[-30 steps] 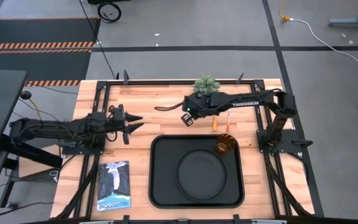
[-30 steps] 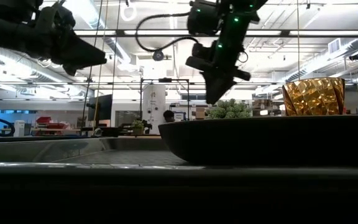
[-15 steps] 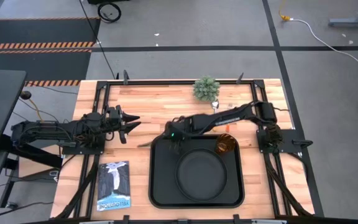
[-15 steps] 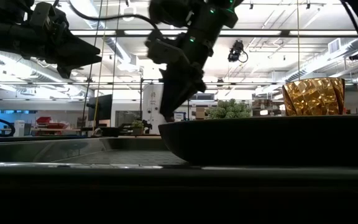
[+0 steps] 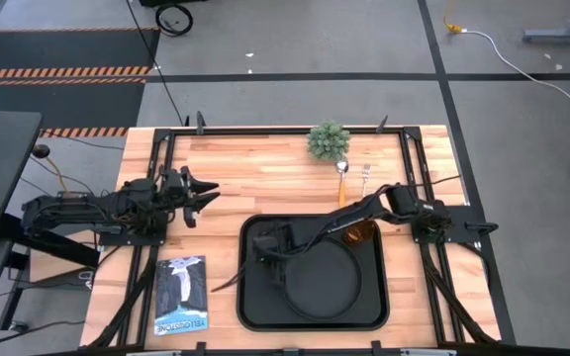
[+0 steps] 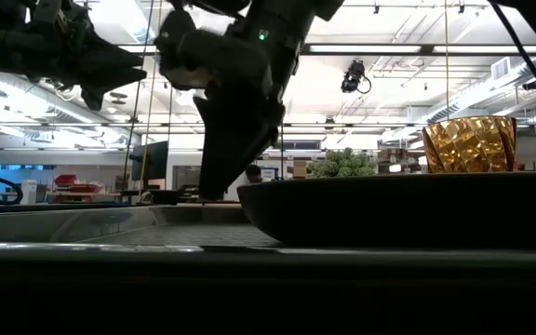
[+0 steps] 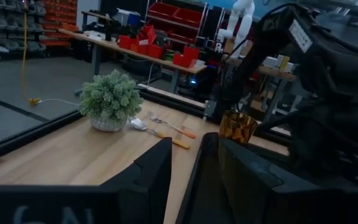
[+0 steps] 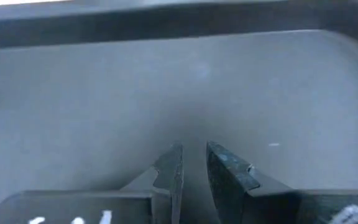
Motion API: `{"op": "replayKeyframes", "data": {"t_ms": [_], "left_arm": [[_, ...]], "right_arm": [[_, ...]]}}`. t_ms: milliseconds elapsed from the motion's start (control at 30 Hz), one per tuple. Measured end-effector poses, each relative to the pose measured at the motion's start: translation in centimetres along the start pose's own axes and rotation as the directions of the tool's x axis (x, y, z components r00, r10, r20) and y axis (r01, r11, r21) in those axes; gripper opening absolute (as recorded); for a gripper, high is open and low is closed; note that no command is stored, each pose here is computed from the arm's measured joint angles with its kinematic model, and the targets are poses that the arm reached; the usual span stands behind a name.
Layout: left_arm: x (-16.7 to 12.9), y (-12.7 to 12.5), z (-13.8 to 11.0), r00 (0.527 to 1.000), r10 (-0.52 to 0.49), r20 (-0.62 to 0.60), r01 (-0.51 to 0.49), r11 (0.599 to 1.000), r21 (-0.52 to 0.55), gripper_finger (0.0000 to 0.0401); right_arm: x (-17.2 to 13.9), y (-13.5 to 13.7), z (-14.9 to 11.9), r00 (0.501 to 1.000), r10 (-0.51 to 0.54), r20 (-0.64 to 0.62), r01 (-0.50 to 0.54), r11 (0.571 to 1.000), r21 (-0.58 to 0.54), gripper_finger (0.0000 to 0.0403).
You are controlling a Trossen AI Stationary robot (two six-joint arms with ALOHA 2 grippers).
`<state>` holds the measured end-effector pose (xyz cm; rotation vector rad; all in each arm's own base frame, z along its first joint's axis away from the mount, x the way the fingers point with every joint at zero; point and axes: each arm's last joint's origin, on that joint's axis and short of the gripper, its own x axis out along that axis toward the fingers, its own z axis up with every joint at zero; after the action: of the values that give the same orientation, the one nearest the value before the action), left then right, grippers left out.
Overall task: Pick and place plate/cup/fork/spoon on tray
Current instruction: Put the black plate on the black tray at the bottom of the brown cup
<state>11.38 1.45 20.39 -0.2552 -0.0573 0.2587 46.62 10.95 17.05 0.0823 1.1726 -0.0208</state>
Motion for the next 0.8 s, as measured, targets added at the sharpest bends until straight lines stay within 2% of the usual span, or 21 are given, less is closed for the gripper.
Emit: {"op": "replayKeyframes", "data": {"t_ms": [167,433,800], "left_arm": [[-0.1,0.0,-0.1,1.000,0.003,-0.012,-0.003,1.000,-0.020,0.0141],[0.0,0.0,-0.1,1.000,0.003,-0.011,-0.003,1.000,-0.027,0.0141],[0.0,0.0,-0.1,1.000,0.002,-0.010,-0.002,1.000,-0.025,0.0141]], "right_arm": [[-0.1,1.6,-0.7,0.998,0.040,-0.042,-0.041,0.999,-0.027,0.0077],[-0.4,2.3,-2.2,0.985,0.034,-0.169,-0.032,0.999,0.012,0.0077],[-0.8,3.1,-3.3,0.964,0.047,-0.260,-0.029,0.997,0.072,0.0077]]}}
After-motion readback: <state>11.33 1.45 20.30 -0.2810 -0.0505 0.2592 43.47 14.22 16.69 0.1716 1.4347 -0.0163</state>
